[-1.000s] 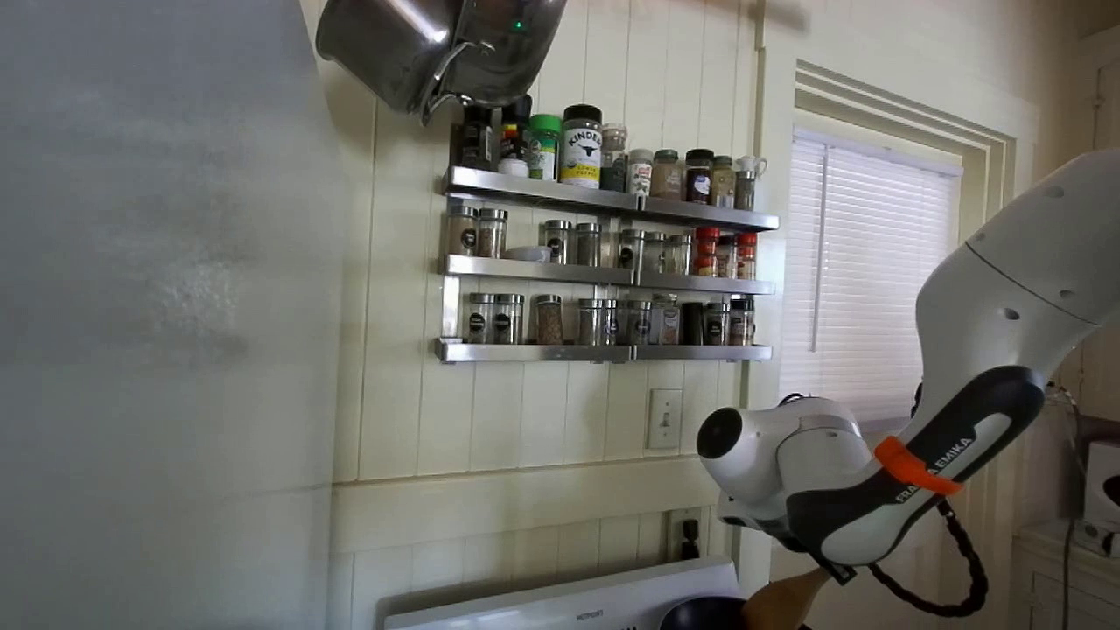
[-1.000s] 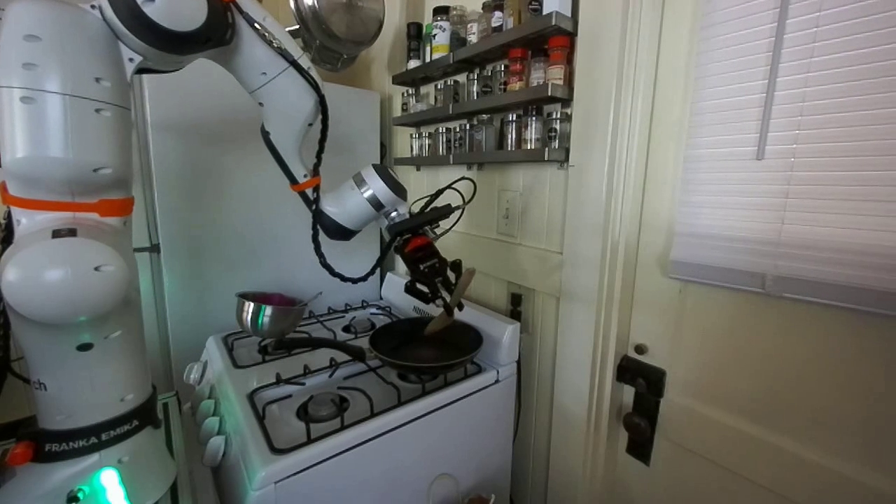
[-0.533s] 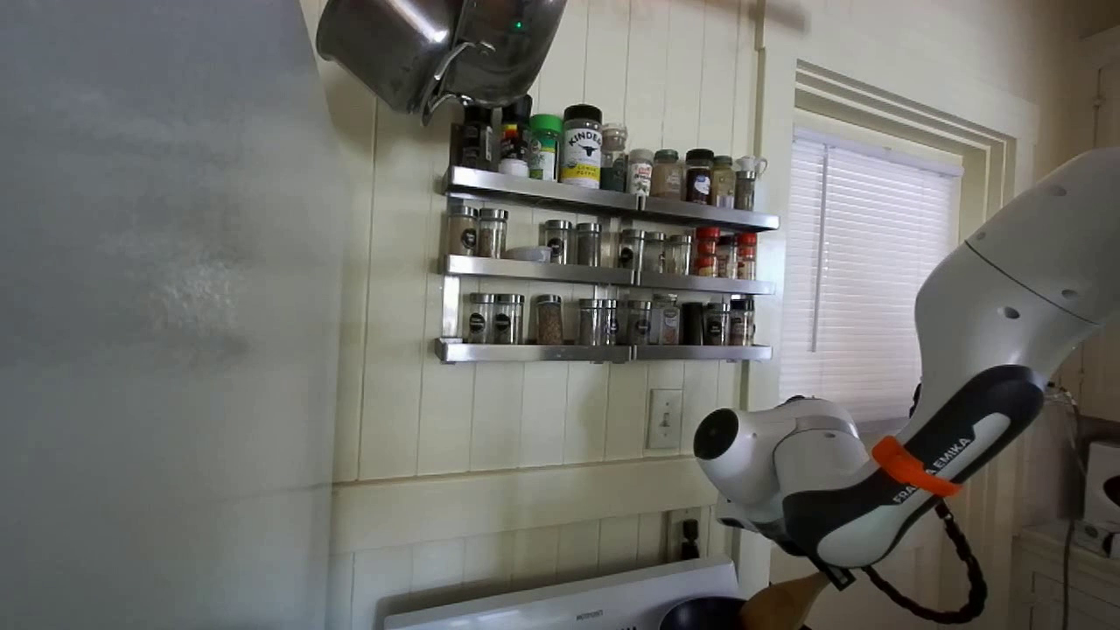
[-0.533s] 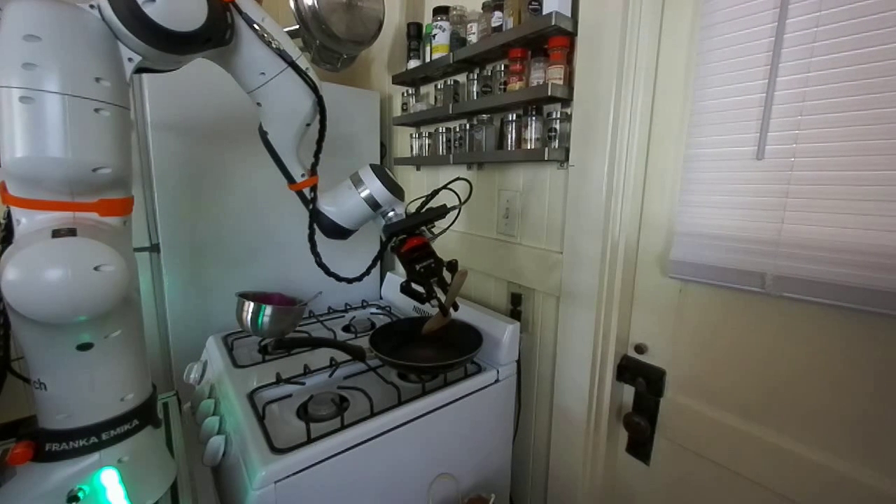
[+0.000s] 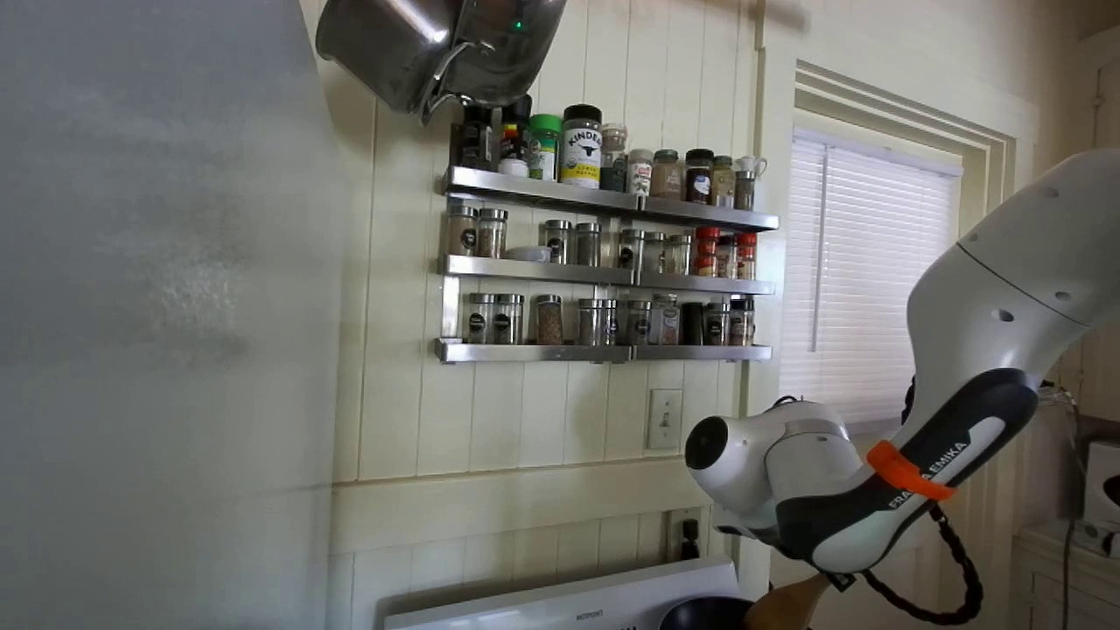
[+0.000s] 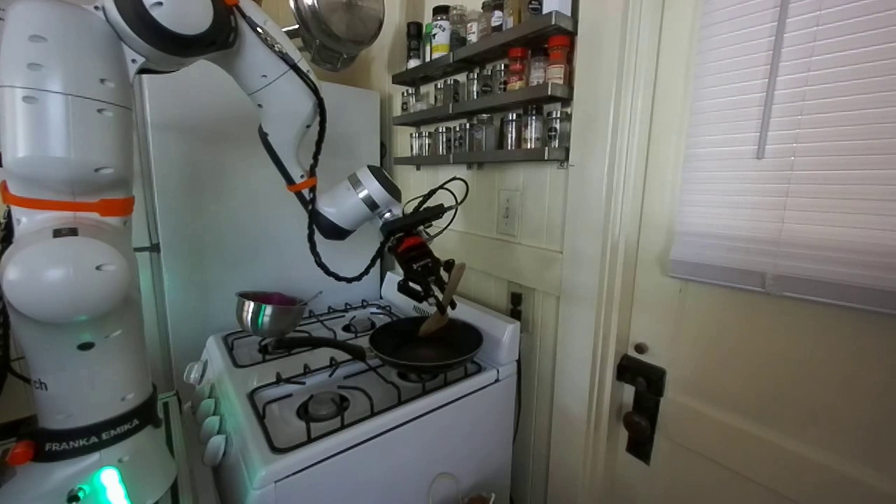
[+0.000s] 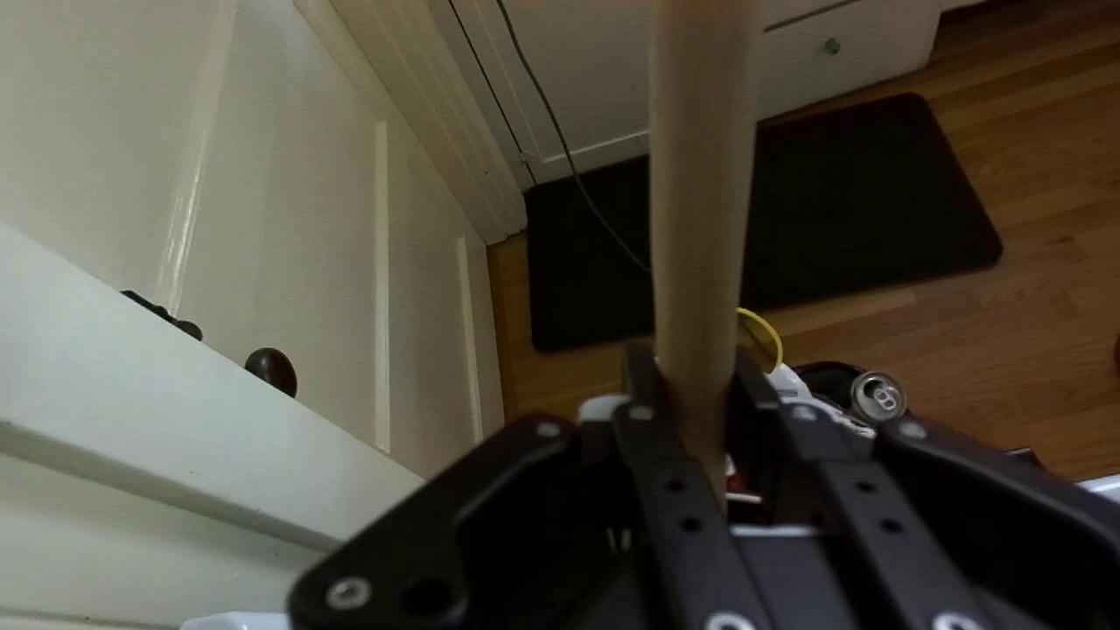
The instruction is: Move the silver bowl forward, then use the wooden spoon to stir in the pan
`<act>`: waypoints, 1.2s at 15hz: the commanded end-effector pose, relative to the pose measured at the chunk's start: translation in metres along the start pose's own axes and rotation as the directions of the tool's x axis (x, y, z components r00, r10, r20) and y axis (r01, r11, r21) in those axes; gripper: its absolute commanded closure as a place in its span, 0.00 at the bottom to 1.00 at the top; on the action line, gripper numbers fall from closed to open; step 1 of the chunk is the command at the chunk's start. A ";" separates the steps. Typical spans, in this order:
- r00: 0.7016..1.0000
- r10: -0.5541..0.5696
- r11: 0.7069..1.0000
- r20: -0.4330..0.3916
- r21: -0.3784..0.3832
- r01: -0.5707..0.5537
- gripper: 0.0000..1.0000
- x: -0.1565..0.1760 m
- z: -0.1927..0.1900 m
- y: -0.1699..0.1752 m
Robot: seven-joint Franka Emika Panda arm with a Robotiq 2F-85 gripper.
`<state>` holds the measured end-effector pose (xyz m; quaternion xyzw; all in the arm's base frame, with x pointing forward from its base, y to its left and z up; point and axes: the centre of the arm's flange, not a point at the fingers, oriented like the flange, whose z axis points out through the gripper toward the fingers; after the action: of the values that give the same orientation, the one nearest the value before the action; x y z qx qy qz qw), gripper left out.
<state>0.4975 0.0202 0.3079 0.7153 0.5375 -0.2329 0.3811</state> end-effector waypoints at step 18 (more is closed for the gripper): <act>0.969 -0.236 0.970 0.075 -0.045 0.239 0.95 0.100 -0.046 0.021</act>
<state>0.5498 0.1015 0.2636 0.6449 0.5993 -0.2816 0.3816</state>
